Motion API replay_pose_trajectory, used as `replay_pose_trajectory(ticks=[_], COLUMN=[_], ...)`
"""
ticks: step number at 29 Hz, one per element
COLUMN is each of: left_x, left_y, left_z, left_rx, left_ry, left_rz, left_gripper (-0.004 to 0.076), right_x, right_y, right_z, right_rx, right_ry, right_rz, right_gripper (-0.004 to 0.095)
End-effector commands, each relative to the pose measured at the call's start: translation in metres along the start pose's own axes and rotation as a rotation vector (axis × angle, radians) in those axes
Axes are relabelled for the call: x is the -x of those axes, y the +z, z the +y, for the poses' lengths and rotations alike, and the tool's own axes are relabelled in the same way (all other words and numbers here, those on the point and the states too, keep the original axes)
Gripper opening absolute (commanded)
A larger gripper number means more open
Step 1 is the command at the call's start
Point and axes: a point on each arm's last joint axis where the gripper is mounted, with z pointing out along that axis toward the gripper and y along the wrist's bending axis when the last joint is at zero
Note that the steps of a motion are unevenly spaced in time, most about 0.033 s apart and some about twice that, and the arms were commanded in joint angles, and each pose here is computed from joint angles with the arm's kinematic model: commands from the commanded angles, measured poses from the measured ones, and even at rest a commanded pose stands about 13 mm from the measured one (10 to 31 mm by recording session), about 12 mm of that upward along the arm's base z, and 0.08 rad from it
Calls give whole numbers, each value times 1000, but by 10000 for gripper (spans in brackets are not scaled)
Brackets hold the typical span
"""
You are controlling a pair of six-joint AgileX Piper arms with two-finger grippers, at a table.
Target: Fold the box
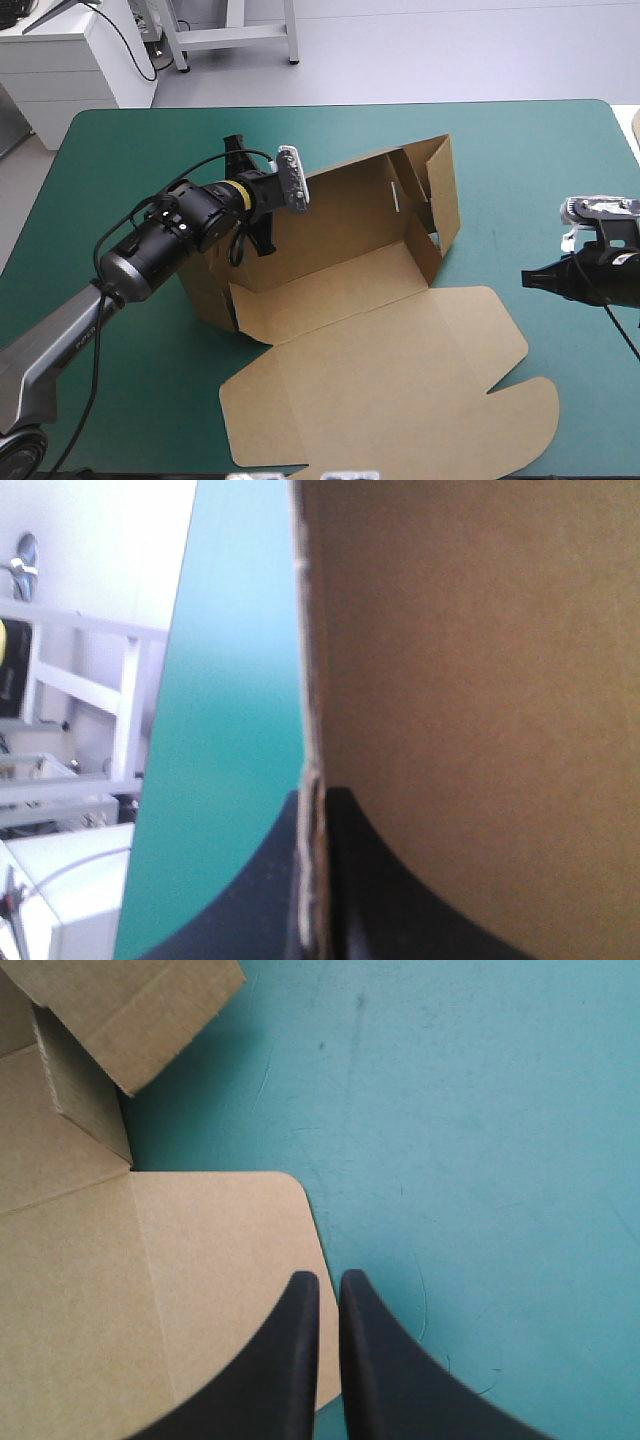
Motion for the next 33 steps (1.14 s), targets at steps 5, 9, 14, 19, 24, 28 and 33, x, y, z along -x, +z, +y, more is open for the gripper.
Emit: replay_pose_trajectory(ticks=[5, 9, 14, 19, 24, 28, 33], left_x=[51, 70, 86, 97, 106, 109, 107], left_y=[-33, -39, -36, -17, -6, -3, -3], left_z=[0, -12, -29, -48, -61, -63, -64], left_rx=[172, 192, 182, 148, 149, 173, 165], left_ry=[184, 287, 378, 457, 484, 488, 484], left_rz=[-222, -269, -293, -279, -267, -254, -235], left_gripper=[-8, -8, -8, -8, -8, -8, -8], right_x=[8, 8, 9, 14, 20, 29, 61], right_y=[-8, -8, -8, -8, -10, -13, -16], right_z=[0, 1, 1, -1, -4, -5, -12], right_rx=[-6, 1, 0, -23, -49, -63, -67], right_ry=[1, 6, 0, -8, -2, 4, -3], right_rz=[-72, -75, -82, -133, -197, -253, -297], right_gripper=[50, 51, 51, 51, 51, 51, 51])
